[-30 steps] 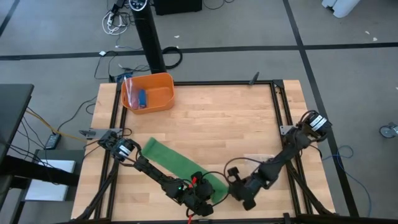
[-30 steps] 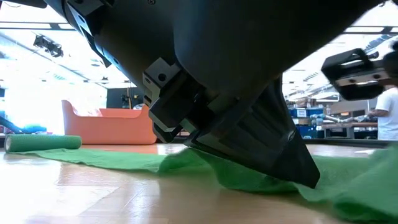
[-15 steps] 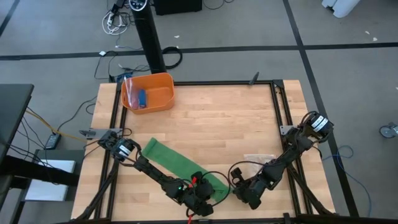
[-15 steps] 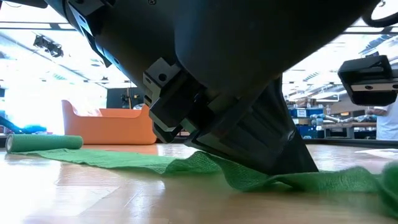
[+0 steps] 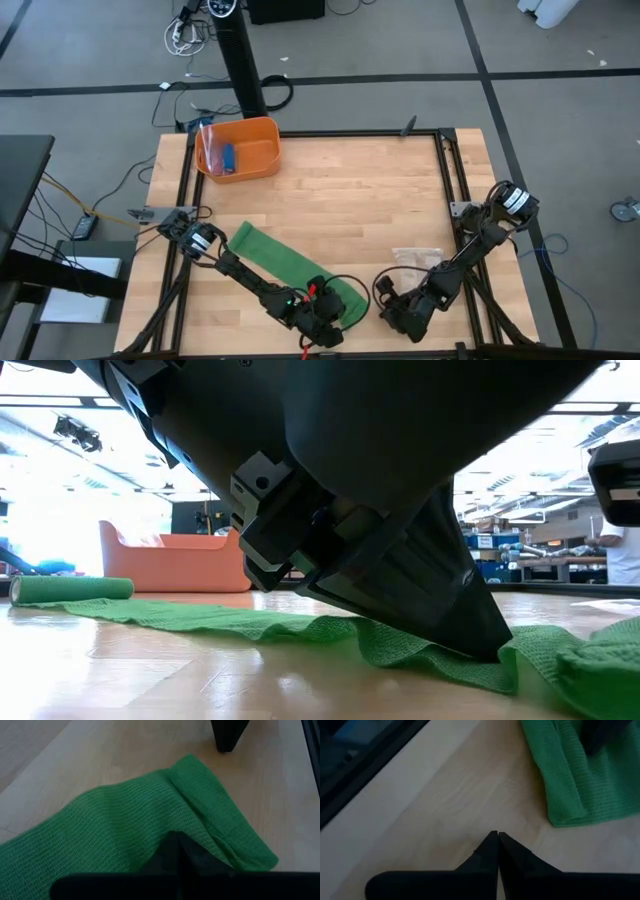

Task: Roll bandage
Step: Roll the green bandage

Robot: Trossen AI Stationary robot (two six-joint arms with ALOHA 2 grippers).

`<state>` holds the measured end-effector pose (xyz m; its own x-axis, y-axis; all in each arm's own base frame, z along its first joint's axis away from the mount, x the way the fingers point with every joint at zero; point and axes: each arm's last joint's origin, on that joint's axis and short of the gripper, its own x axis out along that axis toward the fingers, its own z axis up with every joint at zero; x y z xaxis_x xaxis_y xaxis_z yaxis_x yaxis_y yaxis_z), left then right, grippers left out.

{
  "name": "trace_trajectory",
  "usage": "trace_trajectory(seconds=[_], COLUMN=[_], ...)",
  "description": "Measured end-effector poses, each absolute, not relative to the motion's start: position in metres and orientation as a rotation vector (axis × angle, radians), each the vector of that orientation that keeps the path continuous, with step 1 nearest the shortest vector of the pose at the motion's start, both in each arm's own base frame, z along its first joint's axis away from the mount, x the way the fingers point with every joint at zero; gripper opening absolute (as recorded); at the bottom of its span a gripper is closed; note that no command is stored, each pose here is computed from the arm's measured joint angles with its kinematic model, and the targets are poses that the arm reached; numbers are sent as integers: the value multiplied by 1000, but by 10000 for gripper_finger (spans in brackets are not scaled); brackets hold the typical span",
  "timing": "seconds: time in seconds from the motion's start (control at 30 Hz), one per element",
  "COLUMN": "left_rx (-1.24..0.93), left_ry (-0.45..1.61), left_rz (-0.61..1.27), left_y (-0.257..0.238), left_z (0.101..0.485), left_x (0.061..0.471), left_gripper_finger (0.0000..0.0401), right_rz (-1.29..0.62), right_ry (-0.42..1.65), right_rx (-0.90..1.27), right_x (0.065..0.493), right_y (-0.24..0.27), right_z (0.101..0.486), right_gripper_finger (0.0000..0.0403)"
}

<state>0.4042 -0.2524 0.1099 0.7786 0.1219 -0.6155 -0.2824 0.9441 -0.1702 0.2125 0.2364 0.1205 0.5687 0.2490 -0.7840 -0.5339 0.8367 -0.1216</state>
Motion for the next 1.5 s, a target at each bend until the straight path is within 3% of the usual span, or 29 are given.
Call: trace_trajectory(seconds=[0.23,0.37,0.93,1.2,1.5], left_rx=[-260,-259,-247,-250,-254], left_ry=[643,643,644,646,647], left_rz=[221,221,217,219,223], left_y=[-252,-252,-252,-252,-251], left_z=[110,110,110,110,110], left_x=[404,404,405,405,404], left_gripper_finger=[0,0,0,0,0], right_rz=[385,384,402,402,433], right_ry=[754,747,910,911,874], right_rx=[-214,-134,-49,-54,-59], right_x=[237,262,288,288,281], right_y=[233,222,197,199,213], right_z=[145,156,124,125,127], right_gripper_finger=[62,70,62,5,21])
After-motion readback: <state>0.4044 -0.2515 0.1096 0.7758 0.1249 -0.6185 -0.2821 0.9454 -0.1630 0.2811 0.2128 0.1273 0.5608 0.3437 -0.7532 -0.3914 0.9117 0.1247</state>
